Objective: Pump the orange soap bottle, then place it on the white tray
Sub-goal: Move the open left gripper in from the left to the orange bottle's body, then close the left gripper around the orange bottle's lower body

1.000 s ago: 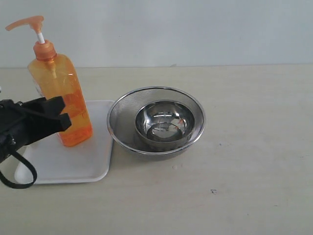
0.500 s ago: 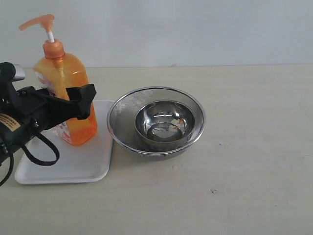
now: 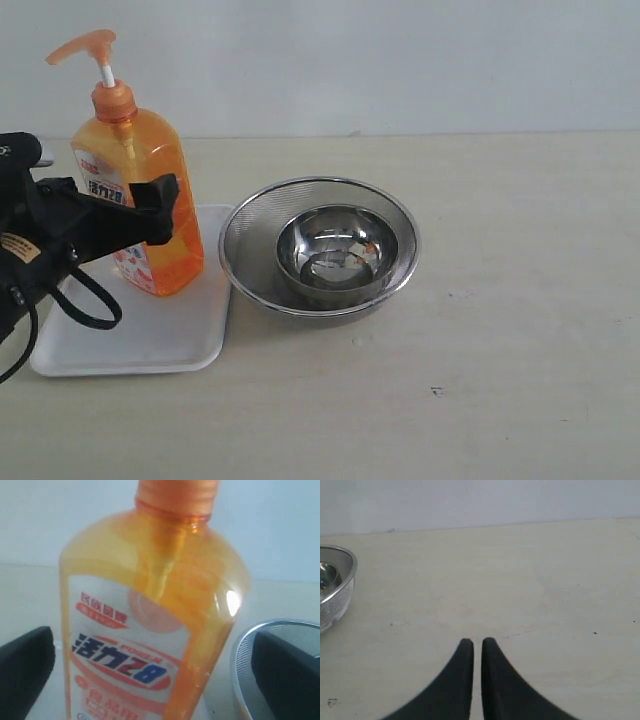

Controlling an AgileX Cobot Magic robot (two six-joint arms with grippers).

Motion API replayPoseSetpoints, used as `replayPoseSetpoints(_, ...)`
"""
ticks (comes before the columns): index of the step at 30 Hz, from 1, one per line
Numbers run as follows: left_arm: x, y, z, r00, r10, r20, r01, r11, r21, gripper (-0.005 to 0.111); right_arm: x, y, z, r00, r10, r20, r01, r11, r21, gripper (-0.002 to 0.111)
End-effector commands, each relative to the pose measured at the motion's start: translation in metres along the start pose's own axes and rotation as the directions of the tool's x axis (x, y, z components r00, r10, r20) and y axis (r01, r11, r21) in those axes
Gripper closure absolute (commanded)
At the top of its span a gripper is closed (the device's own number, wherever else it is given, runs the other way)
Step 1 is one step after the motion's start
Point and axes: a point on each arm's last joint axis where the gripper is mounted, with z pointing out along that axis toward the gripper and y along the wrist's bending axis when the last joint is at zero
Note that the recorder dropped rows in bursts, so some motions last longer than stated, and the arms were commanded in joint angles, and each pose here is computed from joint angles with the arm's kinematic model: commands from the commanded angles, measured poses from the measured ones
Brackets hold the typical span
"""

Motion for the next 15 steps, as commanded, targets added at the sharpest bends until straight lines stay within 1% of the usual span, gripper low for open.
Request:
replayPoseSetpoints(1,-0.002,0.004,0.001,1.0,-0.021,0.019,0.022,0.998,-0.056,-0.002,-0.002,0.0,-0.001,1.0,-0.005,0.019,0.005,1.0,0.0,0.106)
replayPoseSetpoints(4,-0.001,0.012,0.0,0.998,-0.062,0.015,0.064,0.988,-0.138,-0.002,-0.002,0.0,-0.001,1.0,-0.005,0.019,0.005,1.0,0.0,0.106)
replayPoseSetpoints(7,0.005,0.015,-0.001,0.993,-0.111,-0.041,0.102,0.977,-0.185,-0.002,-0.002,0.0,-0.001,1.0,-0.005,0.019,0.005,1.0,0.0,0.106)
replayPoseSetpoints(10,0.009,0.013,-0.002,0.992,-0.068,-0.106,0.05,0.985,-0.166,-0.002,-0.001,0.0,-0.001,1.0,-0.005,0.013,0.005,1.0,0.001,0.106)
replayPoseSetpoints(11,0.008,0.013,-0.003,0.991,-0.032,-0.129,0.012,0.988,-0.155,-0.002,-0.001,0.0,-0.001,1.0,-0.005,0.013,0.005,1.0,0.001,0.106)
replayPoseSetpoints(12,0.007,0.013,-0.004,0.991,-0.015,-0.131,-0.006,0.988,-0.153,-0.002,-0.001,0.0,-0.001,1.0,-0.005,0.013,0.005,1.0,0.001,0.106)
replayPoseSetpoints(15,-0.001,0.017,-0.009,0.992,0.004,-0.125,-0.029,0.981,-0.194,-0.002,-0.001,0.0,-0.001,1.0,-0.005,0.013,0.005,1.0,0.001,0.106)
